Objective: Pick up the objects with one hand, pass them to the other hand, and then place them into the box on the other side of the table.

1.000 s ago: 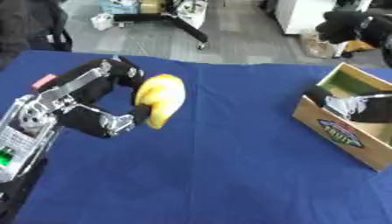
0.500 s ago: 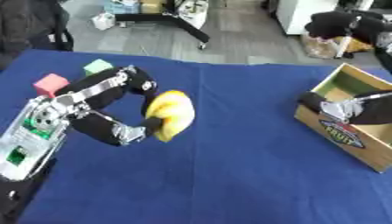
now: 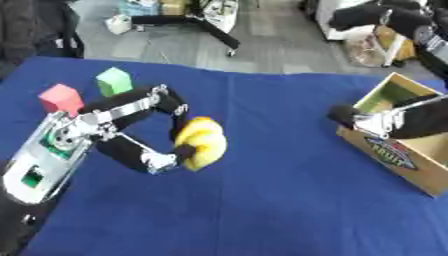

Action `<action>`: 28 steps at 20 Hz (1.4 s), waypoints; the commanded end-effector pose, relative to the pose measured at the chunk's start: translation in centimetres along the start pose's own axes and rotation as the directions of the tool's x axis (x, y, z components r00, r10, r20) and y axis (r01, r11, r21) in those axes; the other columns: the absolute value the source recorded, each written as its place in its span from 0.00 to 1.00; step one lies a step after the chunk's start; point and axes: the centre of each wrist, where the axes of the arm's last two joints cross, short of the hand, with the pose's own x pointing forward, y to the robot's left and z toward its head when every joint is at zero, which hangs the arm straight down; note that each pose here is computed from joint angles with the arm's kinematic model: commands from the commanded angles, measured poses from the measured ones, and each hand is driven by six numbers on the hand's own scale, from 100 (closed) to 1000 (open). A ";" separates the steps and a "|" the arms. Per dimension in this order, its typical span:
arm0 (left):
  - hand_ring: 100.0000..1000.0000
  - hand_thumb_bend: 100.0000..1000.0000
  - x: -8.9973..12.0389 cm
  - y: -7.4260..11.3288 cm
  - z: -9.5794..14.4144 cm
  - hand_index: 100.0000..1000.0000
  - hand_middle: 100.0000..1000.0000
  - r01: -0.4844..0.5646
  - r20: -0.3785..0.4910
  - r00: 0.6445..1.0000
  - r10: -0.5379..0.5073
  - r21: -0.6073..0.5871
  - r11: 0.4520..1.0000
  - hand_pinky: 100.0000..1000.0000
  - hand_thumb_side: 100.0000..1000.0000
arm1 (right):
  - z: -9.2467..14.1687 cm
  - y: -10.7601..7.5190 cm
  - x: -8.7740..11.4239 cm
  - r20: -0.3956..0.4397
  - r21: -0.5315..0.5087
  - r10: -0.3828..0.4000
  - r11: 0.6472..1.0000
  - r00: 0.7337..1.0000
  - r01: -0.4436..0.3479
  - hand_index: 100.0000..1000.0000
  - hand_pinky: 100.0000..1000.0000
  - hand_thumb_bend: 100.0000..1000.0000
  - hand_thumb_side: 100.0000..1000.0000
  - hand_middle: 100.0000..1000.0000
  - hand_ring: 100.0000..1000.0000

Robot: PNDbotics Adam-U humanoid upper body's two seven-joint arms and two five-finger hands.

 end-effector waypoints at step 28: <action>0.34 0.07 -0.6 2.8 -2.1 0.36 0.25 0.076 0.013 0.997 -0.077 0.095 0.993 0.48 0.18 | -3.8 0.6 2.9 0.267 0.116 -0.097 0.991 0.959 0.068 0.87 0.76 0.40 0.30 0.73 0.72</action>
